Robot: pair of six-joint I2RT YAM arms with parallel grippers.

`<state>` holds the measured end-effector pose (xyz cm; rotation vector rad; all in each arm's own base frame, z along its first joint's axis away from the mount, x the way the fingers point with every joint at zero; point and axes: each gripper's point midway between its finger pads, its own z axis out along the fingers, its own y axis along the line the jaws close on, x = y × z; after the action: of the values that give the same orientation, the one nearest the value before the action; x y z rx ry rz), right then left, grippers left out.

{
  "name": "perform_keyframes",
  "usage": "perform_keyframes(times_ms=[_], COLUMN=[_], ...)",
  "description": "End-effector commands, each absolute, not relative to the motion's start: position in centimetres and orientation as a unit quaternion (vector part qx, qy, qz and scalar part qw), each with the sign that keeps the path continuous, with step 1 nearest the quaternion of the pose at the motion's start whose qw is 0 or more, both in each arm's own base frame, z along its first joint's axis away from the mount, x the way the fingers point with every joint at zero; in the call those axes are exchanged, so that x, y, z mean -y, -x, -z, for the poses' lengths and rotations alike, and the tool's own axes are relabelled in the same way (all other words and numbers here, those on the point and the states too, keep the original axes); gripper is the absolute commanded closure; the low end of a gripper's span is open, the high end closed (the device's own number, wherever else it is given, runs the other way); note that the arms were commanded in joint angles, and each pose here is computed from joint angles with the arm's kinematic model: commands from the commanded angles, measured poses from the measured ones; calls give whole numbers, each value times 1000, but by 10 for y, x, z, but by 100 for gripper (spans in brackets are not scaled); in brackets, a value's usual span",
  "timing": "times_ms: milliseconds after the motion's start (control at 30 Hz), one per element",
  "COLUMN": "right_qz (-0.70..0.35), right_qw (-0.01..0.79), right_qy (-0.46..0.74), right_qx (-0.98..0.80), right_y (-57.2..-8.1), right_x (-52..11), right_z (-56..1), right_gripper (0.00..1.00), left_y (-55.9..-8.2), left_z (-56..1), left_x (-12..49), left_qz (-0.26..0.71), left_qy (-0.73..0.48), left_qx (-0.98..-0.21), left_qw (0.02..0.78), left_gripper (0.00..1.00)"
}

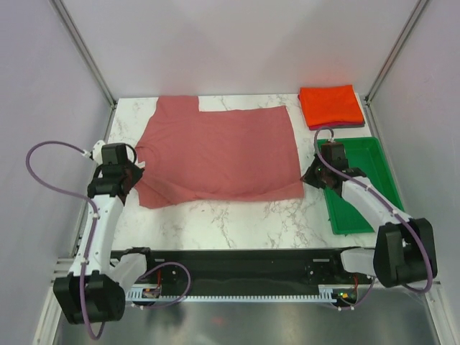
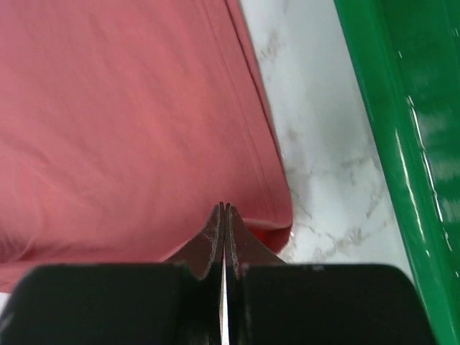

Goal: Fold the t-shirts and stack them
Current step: Fold the tshirt

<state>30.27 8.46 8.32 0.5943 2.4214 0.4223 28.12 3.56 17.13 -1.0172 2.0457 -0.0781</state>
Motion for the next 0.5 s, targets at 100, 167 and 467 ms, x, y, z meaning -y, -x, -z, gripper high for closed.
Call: perform_keyframes(times_ms=[100, 167, 467], right_qz=[-162, -165, -134], right_qw=[321, 323, 319], right_qy=[-192, -187, -173], right_qx=[-913, -913, -922], right_y=[-353, -361, -395], right_x=[-93, -95, -92], right_z=[-95, -97, -89], right_gripper=[100, 100, 100], left_y=[-310, -321, -369], left_z=[-193, -200, -174], left_x=[-69, -69, -51], left_qz=[-61, -58, -31], left_qy=[390, 375, 290], left_qx=[-810, -815, -876], left_qw=[434, 438, 383], left_gripper=[98, 98, 98])
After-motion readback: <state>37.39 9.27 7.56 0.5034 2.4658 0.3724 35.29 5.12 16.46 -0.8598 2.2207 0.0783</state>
